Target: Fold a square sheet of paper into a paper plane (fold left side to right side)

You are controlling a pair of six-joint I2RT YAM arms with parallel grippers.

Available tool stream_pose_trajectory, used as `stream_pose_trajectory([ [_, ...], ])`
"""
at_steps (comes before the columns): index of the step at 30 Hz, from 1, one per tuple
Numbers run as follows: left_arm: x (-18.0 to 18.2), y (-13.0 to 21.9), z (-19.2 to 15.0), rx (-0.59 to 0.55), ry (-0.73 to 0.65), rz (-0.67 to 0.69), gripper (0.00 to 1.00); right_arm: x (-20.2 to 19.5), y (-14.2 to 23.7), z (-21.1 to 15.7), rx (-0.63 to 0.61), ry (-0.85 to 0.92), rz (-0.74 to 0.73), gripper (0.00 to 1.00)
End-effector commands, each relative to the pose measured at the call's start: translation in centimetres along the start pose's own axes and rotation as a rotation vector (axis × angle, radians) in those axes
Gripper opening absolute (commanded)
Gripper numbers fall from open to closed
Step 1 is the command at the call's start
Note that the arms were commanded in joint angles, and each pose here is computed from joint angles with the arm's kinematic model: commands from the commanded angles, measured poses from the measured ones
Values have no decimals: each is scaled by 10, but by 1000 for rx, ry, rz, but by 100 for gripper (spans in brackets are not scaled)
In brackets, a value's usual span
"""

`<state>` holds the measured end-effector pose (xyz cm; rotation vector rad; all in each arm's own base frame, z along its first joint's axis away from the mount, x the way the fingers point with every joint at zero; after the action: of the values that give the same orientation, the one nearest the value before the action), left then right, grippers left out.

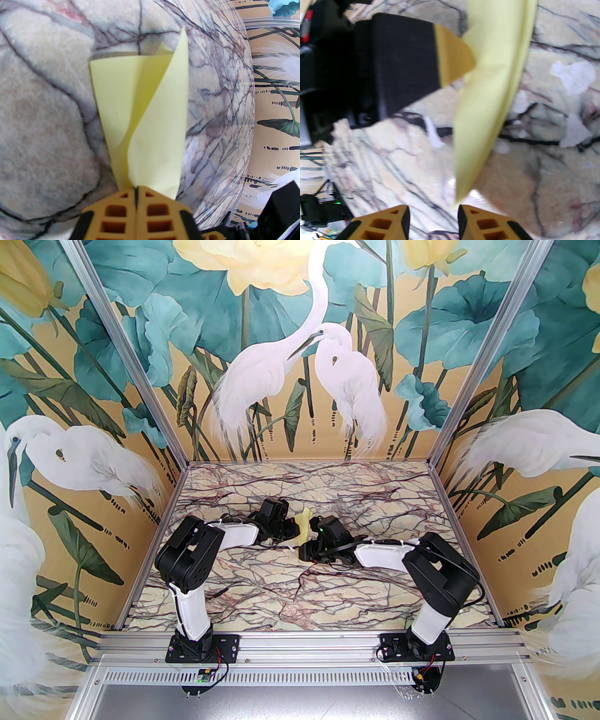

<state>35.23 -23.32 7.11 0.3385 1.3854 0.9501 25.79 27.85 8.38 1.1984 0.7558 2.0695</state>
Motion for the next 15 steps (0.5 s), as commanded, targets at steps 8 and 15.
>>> stream_pose_trajectory([
  [8,-3,1,7,-7,1,-4,4,-6,-12,-1,76,146,-251,48],
  [15,-3,0,7,-5,0,-6,4,-4,-22,-1,102,210,-322,48],
])
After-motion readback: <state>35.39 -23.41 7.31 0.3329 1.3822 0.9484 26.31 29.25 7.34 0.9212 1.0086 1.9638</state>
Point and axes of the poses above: each hand's point on the last joint's axis, 136 mm out from that joint toward the fingers, its own y axis back along the fingers, its own x axis along the line the jaws close on, z = x × y, the point moved 6 cm from there along y, back along the fingers, and after that the axes turned 9 degrees about y, right-handed, at the moved point
